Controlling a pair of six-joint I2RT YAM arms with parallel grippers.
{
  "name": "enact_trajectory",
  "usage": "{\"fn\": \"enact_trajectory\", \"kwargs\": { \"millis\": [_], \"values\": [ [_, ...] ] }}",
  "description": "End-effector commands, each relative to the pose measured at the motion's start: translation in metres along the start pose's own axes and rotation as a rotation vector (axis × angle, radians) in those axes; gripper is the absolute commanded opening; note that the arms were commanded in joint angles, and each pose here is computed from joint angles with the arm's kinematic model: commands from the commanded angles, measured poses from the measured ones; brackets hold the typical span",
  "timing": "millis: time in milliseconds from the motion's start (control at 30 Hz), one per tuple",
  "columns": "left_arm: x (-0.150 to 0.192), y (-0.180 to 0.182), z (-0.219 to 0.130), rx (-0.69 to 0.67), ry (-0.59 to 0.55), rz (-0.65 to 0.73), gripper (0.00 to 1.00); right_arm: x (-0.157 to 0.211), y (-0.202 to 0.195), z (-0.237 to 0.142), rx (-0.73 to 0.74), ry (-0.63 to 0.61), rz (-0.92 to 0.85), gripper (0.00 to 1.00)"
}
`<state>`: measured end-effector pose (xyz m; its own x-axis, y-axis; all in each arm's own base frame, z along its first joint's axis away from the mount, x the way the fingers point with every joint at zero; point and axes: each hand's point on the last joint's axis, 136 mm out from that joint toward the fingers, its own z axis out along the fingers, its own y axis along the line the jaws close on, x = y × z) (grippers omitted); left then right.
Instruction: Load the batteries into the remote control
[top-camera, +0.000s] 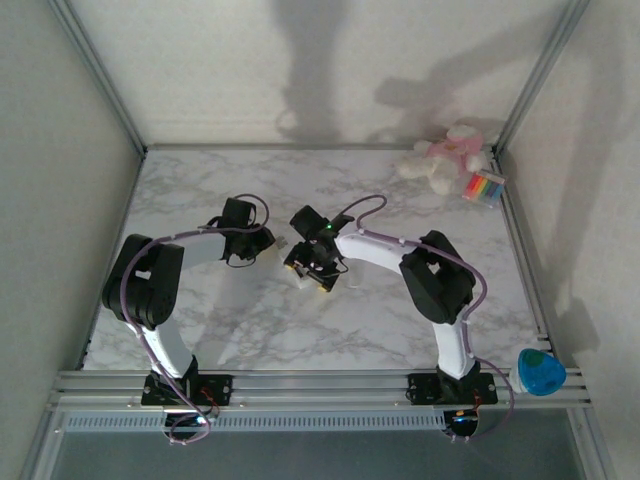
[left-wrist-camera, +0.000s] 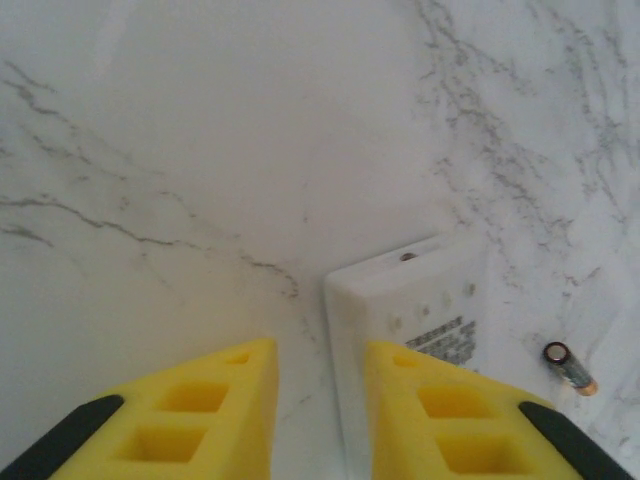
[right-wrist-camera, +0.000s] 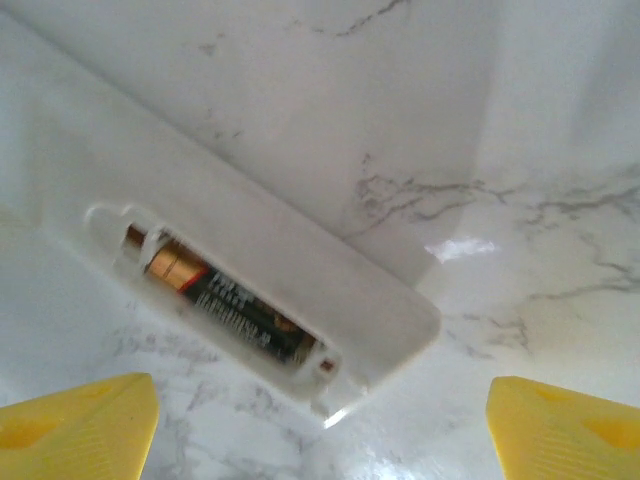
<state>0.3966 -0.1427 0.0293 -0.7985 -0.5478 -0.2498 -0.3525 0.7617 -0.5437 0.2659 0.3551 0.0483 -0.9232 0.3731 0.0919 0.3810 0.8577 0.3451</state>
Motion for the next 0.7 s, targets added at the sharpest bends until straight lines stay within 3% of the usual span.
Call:
{"fn": "enact_trajectory", "kwargs": {
  "millis": [0,267,467,633,667],
  "values": [
    [-0.011,-0.019,-0.007,0.054,-0.008,0.036,0.31,-0.001,-0.009,-0.032,0.013,-0.051,-0.112,0.86],
    [-0.027,-0.037,-0.027,0.069,-0.058,0.083,0.41,-0.028,-0.007,-0.065,0.048,-0.148,-0.317,0.81],
    [-0.034,-0.046,-0.060,0.072,-0.117,0.090,0.67,-0.065,-0.002,-0.076,0.101,-0.197,-0.445,0.78],
    [-0.033,-0.048,-0.092,0.089,-0.170,0.065,0.98,-0.099,0.001,-0.063,0.162,-0.201,-0.515,0.75],
    [-0.034,-0.047,-0.098,0.093,-0.185,0.059,1.00,-0.103,0.002,-0.060,0.170,-0.197,-0.532,0.75]
  ]
}}
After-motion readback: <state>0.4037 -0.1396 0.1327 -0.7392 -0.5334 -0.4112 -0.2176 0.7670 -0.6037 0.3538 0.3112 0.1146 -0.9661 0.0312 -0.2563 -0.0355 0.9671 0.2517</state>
